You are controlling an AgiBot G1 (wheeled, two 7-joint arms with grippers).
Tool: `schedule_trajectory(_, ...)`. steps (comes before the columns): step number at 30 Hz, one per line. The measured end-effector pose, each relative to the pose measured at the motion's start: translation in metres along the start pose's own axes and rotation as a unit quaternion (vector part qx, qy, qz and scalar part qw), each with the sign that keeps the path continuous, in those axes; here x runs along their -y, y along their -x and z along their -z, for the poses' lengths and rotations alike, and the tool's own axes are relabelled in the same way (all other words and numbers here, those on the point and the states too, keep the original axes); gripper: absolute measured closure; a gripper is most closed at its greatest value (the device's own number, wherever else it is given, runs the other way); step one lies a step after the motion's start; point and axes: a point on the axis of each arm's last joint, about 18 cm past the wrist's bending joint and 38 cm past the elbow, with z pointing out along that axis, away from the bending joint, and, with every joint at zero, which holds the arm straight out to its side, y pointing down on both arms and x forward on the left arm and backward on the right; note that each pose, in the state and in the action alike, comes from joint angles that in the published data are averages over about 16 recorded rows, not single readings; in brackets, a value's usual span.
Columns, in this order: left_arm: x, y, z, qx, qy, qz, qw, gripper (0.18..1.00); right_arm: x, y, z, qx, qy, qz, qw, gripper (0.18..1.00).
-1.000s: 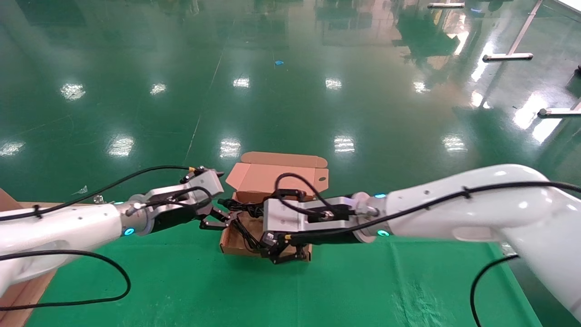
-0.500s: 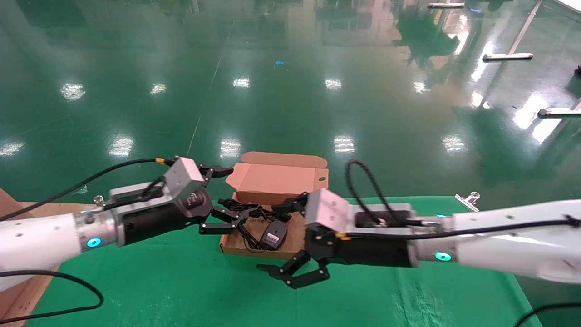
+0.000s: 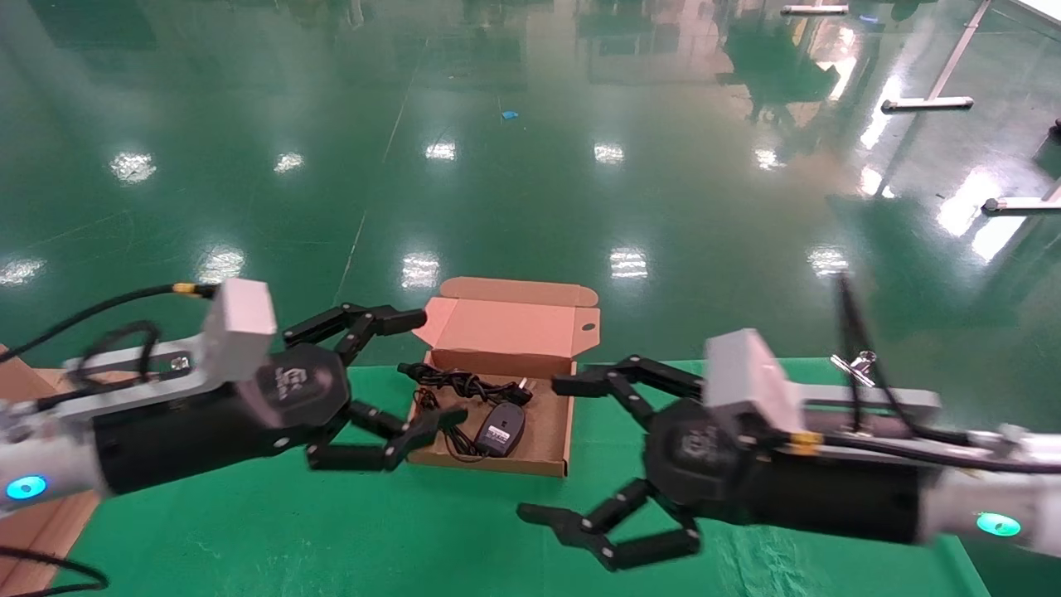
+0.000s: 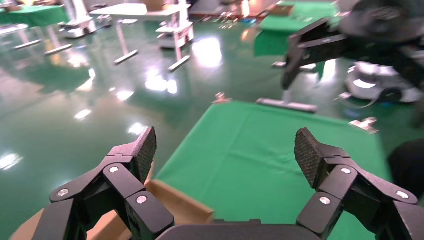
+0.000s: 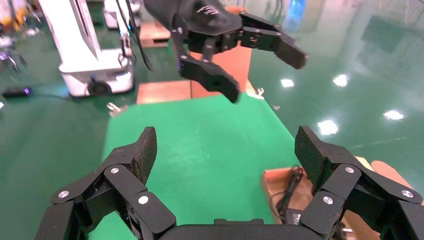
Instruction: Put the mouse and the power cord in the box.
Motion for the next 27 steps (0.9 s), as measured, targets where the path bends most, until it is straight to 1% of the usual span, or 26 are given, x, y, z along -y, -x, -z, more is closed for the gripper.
schedule_trajectory(7,0.029,-0.032,0.026,-0.057,-0.026,0.014,0.9979,0.184,0.017,0.021,0.038,0.010,-0.028,-0.017,0.999,0.178)
schedule_trajectory(15,0.054,-0.067,0.051,-0.121,-0.034,0.020,0.9919,0.184,0.037,0.045,0.074,0.027,-0.045,-0.023,0.998,0.178)
schedule_trajectory(20,0.062,-0.081,0.059,-0.144,-0.033,0.020,0.9888,0.184,0.044,0.055,0.086,0.035,-0.048,-0.023,0.998,0.178)
schedule_trajectory(27,0.066,-0.087,0.063,-0.155,-0.033,0.018,0.9872,0.184,0.048,0.060,0.092,0.040,-0.050,-0.022,0.998,0.178)
